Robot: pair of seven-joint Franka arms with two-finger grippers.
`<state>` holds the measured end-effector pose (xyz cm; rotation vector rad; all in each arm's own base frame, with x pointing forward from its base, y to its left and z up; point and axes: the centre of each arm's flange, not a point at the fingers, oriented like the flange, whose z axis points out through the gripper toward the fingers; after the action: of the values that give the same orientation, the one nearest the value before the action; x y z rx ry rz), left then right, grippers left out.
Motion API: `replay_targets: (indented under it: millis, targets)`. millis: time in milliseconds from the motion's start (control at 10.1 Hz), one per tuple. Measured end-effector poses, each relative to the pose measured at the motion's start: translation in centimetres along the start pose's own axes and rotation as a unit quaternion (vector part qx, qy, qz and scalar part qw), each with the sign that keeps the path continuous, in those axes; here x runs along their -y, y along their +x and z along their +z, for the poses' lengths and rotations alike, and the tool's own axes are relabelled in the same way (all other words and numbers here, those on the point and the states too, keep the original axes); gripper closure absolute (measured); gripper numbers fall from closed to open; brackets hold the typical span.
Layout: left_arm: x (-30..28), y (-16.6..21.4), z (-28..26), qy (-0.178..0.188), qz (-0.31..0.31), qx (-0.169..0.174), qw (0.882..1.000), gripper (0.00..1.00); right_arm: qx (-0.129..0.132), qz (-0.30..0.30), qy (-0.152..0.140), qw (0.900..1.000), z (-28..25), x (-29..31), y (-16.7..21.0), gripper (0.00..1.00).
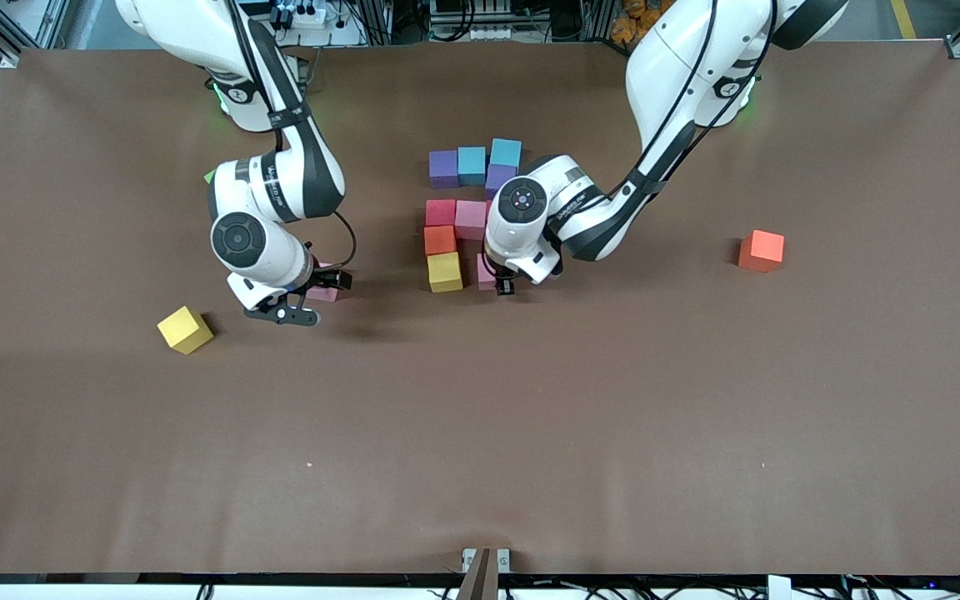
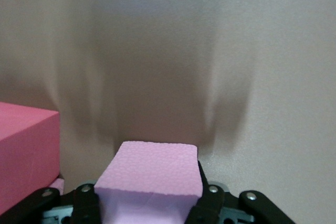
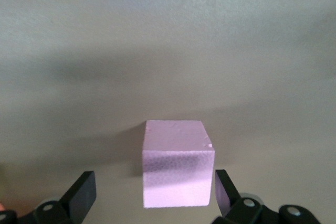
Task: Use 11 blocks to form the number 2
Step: 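Grasp the loose pink cube with the right gripper and lift it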
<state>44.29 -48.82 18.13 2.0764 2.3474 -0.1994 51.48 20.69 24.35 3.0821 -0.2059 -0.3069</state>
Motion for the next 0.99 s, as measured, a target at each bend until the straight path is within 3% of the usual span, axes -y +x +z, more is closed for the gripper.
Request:
replay_targets:
  millis: [198,991]
  targets:
    - [0.5,-0.4,0.1,0.000,-0.007,0.000,1.000,0.44,-0.011,-0.002,-0.003,1.000,1.9,-0.7,-0.7,0.00]
    - [1.4,-2.2,0.4,-0.002,0.003,0.007,1.000,0.44,-0.012,-0.003,-0.011,1.000,4.2,-1.4,-2.1,0.00]
